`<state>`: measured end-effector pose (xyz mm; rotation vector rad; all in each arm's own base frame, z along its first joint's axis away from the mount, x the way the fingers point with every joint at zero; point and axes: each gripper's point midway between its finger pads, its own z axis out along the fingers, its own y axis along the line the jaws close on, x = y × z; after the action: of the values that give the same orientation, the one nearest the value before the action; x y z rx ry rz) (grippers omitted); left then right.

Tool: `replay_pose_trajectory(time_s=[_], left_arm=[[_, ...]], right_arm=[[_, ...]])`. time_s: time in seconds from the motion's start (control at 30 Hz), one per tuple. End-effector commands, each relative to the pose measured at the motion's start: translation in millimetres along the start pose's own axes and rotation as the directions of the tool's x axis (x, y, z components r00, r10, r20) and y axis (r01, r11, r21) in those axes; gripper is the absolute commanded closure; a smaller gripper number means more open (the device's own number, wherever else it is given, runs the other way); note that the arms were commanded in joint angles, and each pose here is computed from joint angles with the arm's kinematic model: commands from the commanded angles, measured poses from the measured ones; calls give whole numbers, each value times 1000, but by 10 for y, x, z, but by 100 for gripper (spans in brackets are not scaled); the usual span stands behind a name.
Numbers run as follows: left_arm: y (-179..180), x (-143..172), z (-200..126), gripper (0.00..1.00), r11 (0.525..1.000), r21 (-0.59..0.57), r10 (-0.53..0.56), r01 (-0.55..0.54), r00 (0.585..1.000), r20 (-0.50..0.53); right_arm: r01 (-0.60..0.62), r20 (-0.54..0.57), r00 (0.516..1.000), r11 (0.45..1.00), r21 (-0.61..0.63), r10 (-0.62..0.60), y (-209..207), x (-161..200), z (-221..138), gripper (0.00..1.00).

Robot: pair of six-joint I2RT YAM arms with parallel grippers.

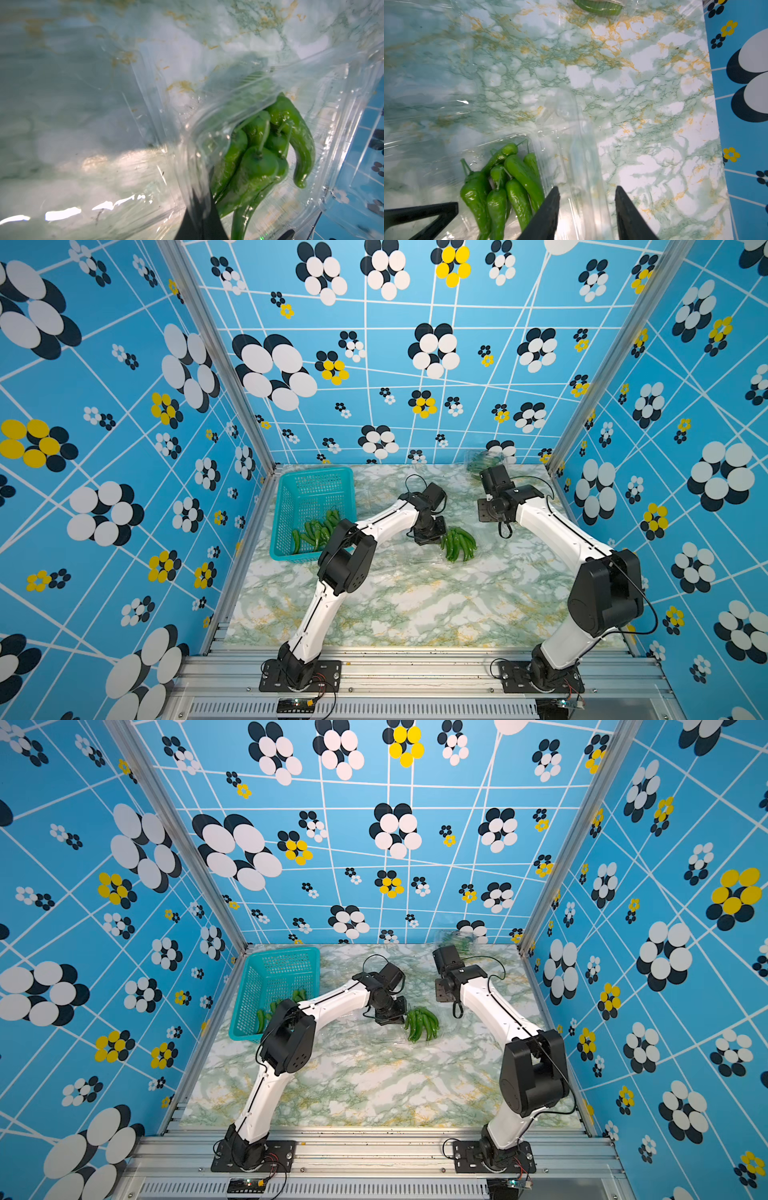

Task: Take small green peppers out of containers
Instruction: Open the packing box at the center of the board.

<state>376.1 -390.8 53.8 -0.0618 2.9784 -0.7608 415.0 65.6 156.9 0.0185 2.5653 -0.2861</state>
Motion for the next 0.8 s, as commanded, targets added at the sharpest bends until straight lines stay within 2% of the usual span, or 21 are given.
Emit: replay_pose_trajectory(time_s=[0.0,0.13,0.33,0.4,0.6,0.77], left_arm=[[-34,26,-212,97,1000,4,16,-17,1000,7],[-84,12,-275,93,1000,15,21,-22,1000,21],[-97,-20,-381,82,1000,7,21,-22,999,46],[-81,-27,-382,81,1000,3,18,-18,999,46],[-48,-52,-454,67,1000,-23,17,-15,997,72],[-113,-73,-667,64,998,-51,49,-42,990,133]], right_arm=[[-52,2,999,997,50,52,-199,-85,-46,47],[-107,9,994,992,73,107,-377,-118,-30,43],[-196,29,981,975,104,194,-634,-121,-33,40],[-204,35,979,974,98,202,-649,-117,-29,40],[-198,26,980,979,44,197,-550,-98,12,39],[-198,2,980,980,-19,198,-428,-23,50,40]])
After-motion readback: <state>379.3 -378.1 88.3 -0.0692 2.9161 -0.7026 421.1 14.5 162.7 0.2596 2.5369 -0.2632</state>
